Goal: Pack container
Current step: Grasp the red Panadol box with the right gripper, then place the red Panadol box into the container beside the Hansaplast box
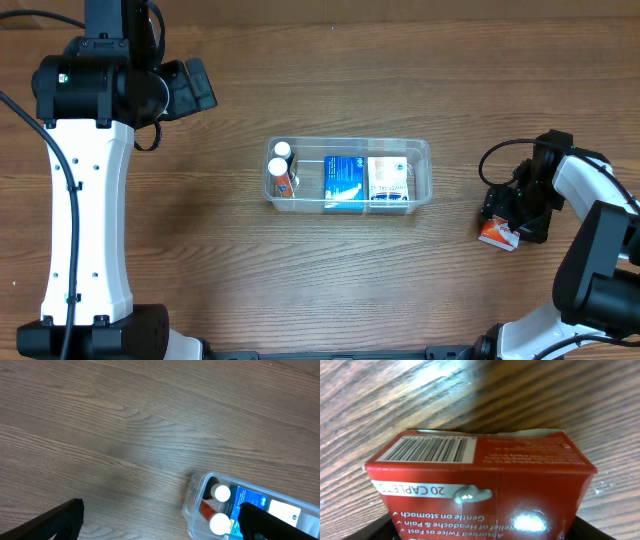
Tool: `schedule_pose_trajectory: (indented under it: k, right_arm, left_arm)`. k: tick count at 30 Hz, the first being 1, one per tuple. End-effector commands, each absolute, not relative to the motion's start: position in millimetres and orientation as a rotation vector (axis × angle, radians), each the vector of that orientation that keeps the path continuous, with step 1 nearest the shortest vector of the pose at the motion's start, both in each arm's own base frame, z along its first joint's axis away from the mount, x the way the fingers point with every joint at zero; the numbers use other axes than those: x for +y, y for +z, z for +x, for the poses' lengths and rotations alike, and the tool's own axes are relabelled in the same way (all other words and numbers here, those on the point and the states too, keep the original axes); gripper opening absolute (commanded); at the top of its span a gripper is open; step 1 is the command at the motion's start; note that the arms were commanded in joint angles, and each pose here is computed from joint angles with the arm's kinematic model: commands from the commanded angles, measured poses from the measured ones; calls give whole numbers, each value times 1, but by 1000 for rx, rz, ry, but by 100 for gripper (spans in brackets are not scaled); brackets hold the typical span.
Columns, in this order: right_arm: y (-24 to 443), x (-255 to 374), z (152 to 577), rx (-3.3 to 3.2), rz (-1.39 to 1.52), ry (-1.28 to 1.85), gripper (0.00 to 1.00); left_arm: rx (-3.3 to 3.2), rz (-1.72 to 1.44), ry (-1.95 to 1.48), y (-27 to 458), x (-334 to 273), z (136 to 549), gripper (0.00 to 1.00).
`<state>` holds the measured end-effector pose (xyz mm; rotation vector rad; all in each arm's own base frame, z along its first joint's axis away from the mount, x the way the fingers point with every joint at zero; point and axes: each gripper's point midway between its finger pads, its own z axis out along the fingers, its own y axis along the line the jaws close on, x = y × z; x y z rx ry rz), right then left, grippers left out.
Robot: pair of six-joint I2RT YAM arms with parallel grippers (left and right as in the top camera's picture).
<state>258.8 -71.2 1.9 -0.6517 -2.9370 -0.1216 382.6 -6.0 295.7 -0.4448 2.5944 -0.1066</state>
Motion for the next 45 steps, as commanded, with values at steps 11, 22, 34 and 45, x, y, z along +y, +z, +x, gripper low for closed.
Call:
schedule_pose_trajectory:
  k: [11,22,34,45]
  right_arm:
    - [98,-48,312,-3114,-520,-159,70]
    - [169,154,342,-3371,262,-316,72]
    - [108,152,351,-3235,182,-225,75]
    - [115,143,362,-3274,147,-233,79]
  left_arm:
    - [2575,-420,-93,302,-3,384,100]
    - [2576,-420,-94,302,-3,384,100]
    - [2582,-421,-92,301,-3,382,100]
    - [2582,-420,-92,301,-3,382,100]
